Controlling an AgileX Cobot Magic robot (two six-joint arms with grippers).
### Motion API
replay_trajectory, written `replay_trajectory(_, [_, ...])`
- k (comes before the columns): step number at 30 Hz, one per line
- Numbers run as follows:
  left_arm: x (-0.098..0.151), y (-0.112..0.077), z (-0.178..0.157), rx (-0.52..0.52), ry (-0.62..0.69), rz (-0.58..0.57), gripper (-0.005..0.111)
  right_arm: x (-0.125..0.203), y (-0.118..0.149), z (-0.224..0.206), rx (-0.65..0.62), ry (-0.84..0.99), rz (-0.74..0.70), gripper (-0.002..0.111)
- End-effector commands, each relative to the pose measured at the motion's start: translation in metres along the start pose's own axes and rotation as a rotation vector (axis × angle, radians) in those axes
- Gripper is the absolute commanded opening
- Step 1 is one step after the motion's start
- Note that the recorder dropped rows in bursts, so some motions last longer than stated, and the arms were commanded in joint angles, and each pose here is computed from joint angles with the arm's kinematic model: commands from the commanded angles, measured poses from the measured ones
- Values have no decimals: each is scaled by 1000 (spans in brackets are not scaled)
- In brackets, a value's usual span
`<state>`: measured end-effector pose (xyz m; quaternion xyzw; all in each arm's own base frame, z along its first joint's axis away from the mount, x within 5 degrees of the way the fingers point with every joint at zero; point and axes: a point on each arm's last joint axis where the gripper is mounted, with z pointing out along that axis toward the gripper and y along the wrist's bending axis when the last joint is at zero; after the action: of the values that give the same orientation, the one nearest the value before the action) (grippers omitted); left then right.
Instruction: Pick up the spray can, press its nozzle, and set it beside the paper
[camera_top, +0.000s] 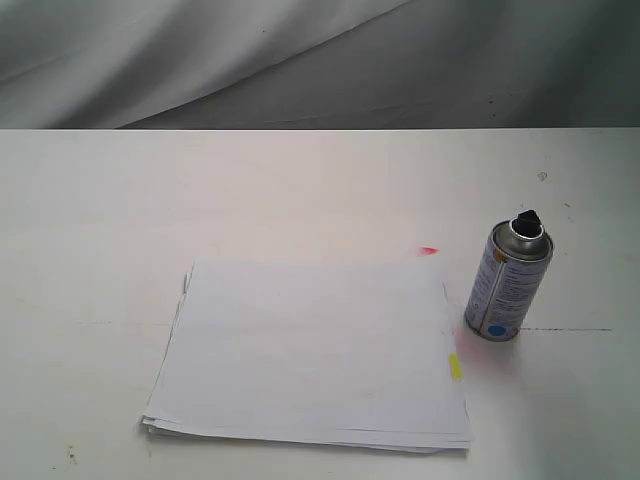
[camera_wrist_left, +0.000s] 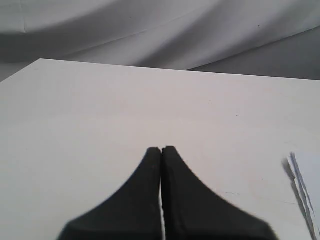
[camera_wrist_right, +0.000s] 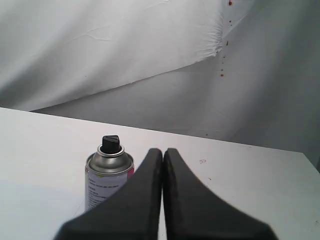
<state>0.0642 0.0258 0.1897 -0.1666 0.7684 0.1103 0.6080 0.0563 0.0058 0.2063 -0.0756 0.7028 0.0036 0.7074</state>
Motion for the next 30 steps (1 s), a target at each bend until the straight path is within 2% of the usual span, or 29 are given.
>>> replay_trajectory(1, [1,0,0,2,1,-9,0,1,0,0,-3,4,9,0])
replay_trajectory(27, [1,0,0,2,1,-9,0,2,0,0,-3,13,18,0])
replay_trajectory(30, [1,0,0,2,1,-9,0,-13,-2,-3,4,-8,19,0])
